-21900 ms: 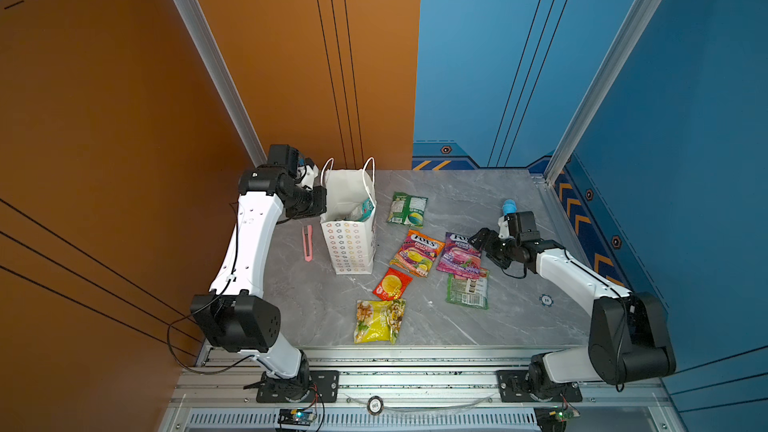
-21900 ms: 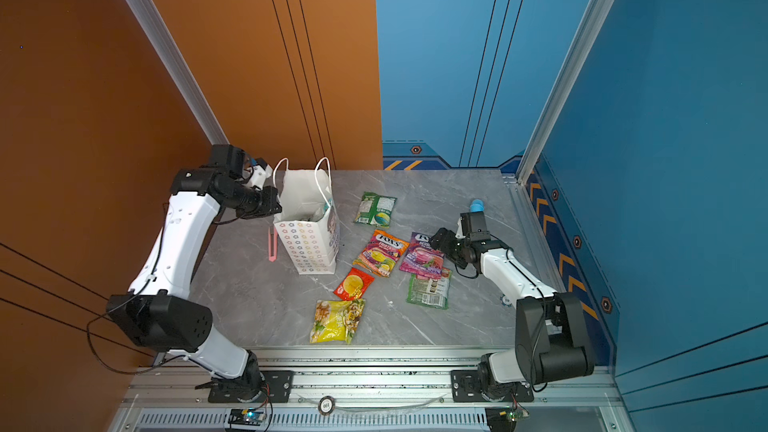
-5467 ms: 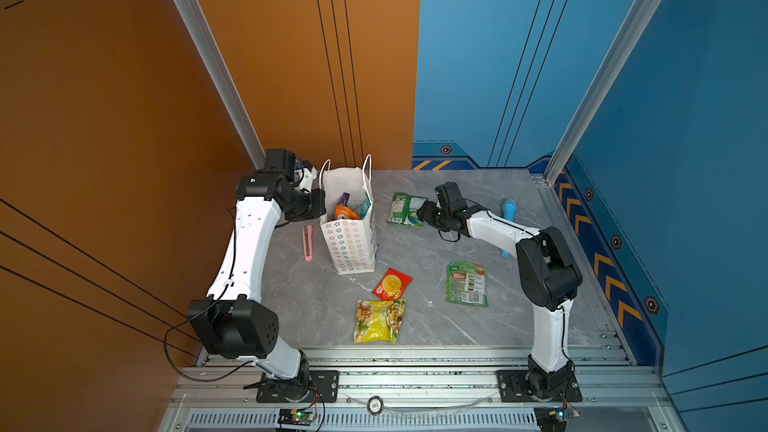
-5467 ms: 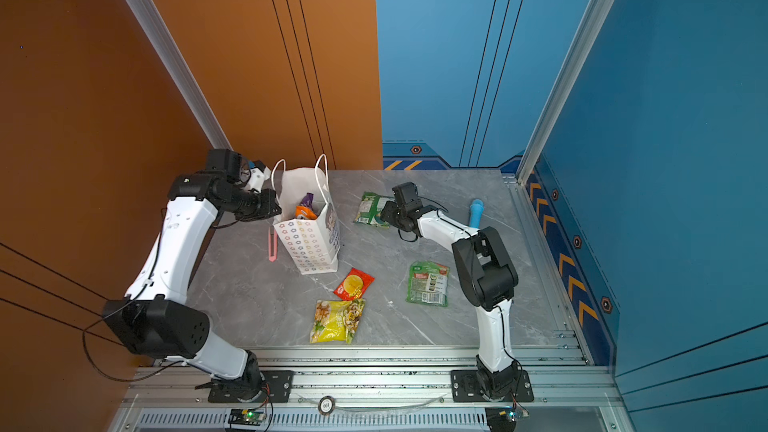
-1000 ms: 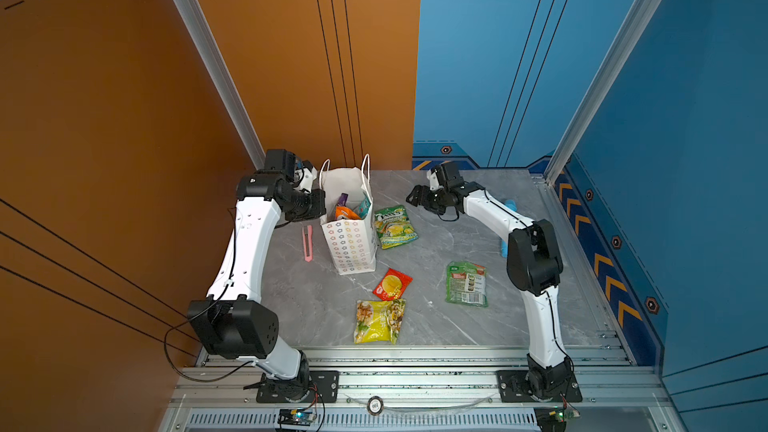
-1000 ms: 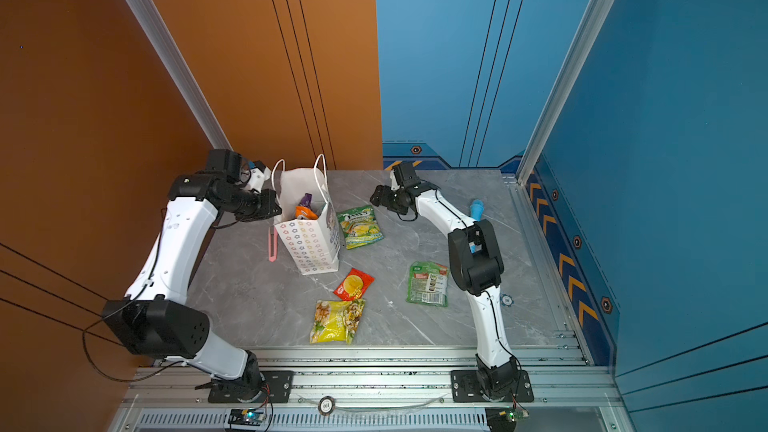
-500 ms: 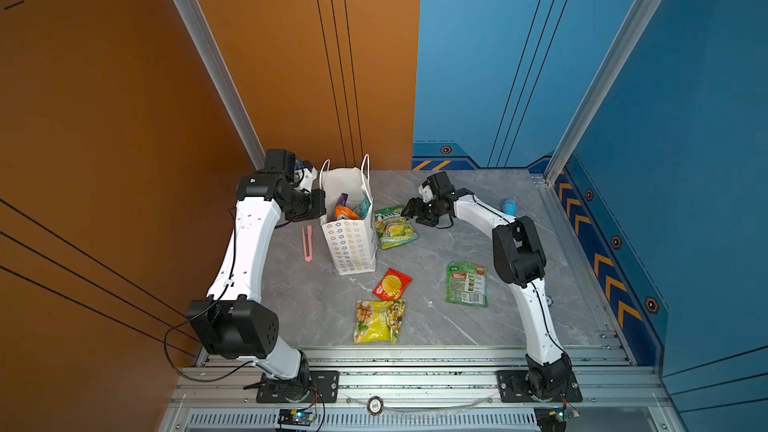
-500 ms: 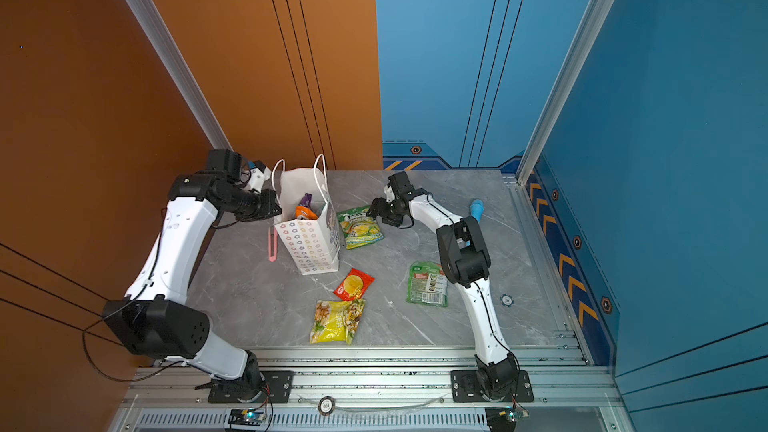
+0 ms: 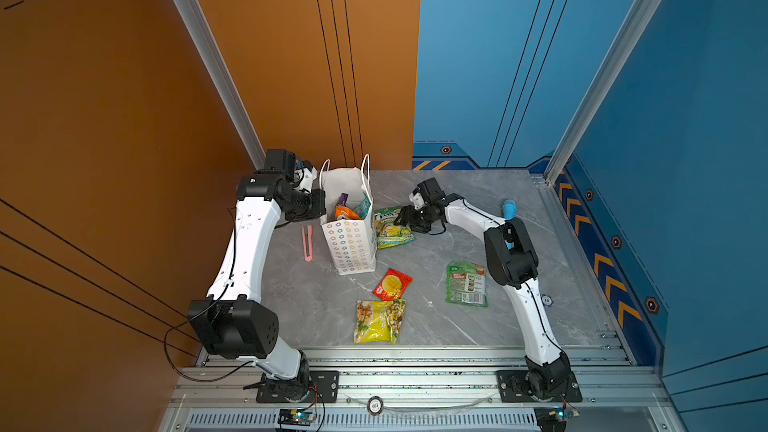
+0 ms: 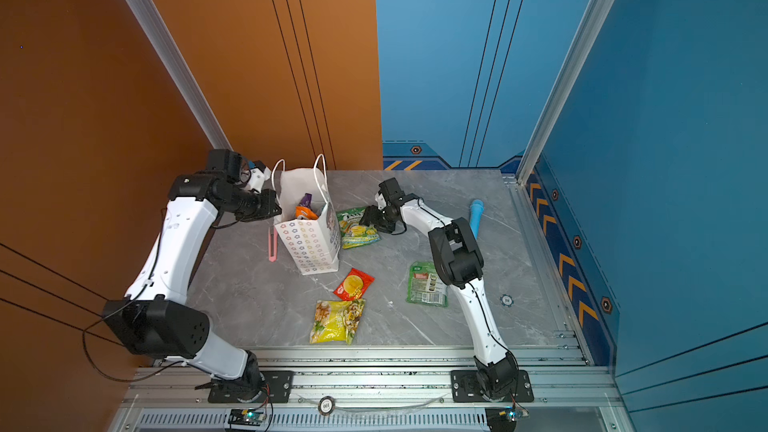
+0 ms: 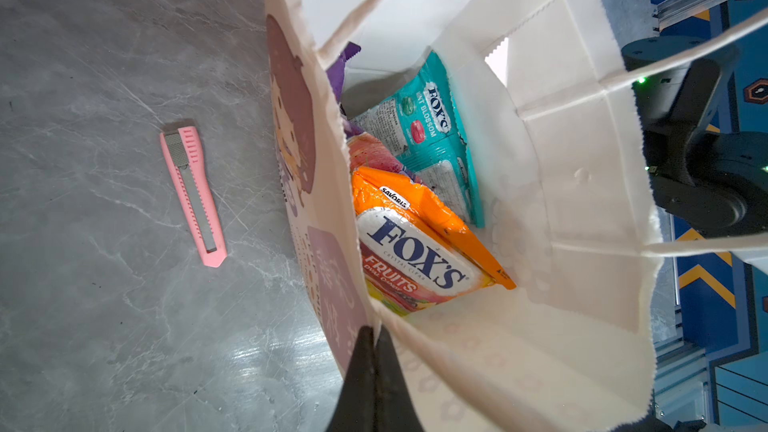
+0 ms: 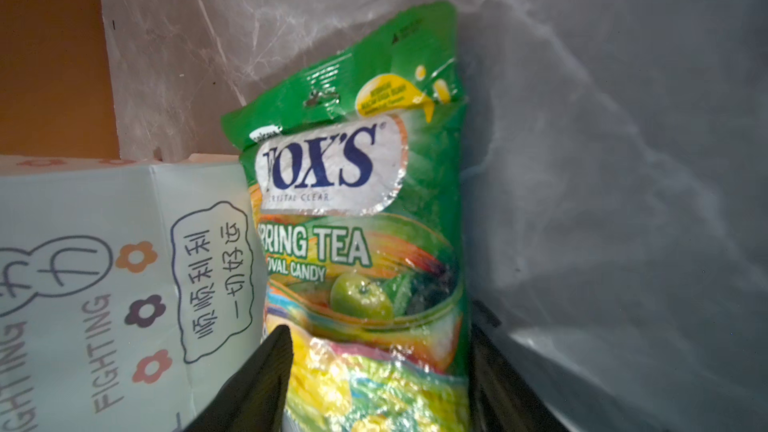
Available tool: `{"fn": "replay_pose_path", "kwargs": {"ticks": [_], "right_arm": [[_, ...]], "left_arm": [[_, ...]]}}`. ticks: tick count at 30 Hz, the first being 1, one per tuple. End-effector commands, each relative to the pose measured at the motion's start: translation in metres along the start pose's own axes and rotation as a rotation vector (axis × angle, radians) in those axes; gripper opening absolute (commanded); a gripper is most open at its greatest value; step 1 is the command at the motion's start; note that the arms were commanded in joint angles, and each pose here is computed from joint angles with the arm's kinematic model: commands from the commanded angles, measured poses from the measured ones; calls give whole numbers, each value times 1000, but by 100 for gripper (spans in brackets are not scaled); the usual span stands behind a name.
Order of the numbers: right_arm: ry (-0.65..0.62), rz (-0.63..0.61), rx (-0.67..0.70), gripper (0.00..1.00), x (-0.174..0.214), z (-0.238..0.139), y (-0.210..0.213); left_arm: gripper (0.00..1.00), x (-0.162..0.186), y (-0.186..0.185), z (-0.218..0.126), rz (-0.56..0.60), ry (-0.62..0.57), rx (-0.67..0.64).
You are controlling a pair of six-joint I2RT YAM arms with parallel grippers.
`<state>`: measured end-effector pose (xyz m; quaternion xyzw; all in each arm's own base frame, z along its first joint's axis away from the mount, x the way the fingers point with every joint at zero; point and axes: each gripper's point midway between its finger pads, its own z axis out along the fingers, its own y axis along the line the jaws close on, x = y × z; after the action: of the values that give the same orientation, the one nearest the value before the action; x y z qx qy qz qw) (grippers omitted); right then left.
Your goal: Place the snacks into the paper bag
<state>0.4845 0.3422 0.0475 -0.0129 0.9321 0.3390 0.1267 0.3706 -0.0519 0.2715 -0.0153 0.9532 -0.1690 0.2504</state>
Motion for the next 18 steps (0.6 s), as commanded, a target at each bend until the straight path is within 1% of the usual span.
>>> {"fn": "replay_pose_path", "kwargs": {"ticks": [1,6,9,13,18], "right_arm": [[64,24,-3,64,20,12,-3],[68,66,-31,57,25,19,-4],[58,75,-36,49,25,20,-2],[53,82,-44,31,24,20,-1],[37,85,-53,5,19,15,2]], "left_arm": [[0,-4,-9,-9,19,-30,35],[0,-4,-9,-9,20,-32,35],[0,-4,-10,-9,20,-33,37],[0,-5,-10,-10,21,-35,37],[0,-4,-10,-10,20,-34,38]]}}
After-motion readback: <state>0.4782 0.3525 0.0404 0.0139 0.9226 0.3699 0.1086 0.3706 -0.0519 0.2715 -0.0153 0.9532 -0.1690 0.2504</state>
